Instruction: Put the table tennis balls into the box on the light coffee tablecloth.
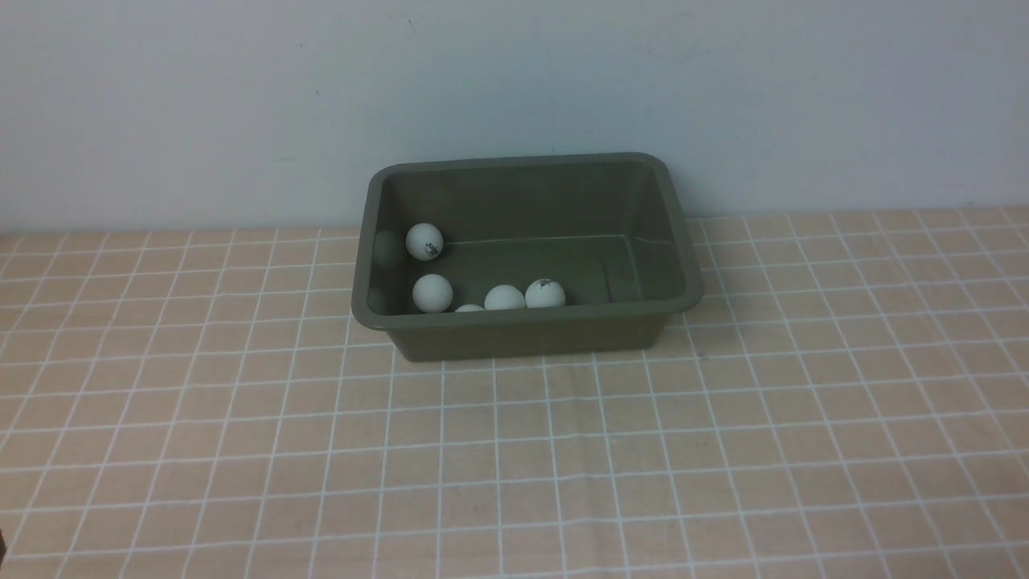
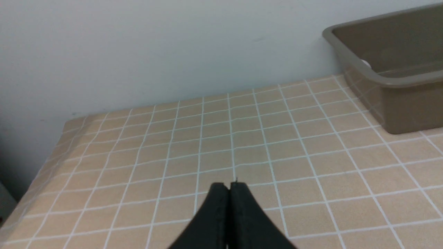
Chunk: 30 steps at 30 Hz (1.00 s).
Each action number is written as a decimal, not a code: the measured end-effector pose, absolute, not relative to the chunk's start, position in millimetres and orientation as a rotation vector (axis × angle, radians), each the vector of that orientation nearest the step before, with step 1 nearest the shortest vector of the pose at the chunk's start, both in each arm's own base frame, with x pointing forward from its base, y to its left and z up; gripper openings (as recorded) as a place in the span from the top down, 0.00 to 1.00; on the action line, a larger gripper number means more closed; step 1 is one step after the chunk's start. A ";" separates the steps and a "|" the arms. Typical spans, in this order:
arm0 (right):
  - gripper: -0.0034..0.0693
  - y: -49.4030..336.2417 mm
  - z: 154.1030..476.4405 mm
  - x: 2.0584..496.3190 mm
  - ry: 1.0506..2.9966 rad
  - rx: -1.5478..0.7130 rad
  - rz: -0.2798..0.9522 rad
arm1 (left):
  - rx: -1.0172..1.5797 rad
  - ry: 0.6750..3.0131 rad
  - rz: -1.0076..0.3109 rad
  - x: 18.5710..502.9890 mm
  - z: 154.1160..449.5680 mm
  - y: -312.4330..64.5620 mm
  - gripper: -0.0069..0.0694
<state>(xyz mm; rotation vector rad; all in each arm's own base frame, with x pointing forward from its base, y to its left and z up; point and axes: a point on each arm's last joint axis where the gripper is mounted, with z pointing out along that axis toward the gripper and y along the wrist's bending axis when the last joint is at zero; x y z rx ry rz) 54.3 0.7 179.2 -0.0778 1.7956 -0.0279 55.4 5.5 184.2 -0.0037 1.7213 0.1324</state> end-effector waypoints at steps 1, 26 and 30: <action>0.71 0.7 179.2 54.3 1.796 -0.078 -0.028 | -0.043 1.740 0.125 55.0 182.5 7.2 1.00; 0.71 0.7 179.3 54.3 1.795 -0.078 -0.029 | 0.101 1.882 0.090 52.2 170.1 0.6 1.00; 0.71 0.7 179.3 54.3 1.795 -0.078 -0.029 | 0.101 1.882 0.090 52.2 170.1 0.6 1.00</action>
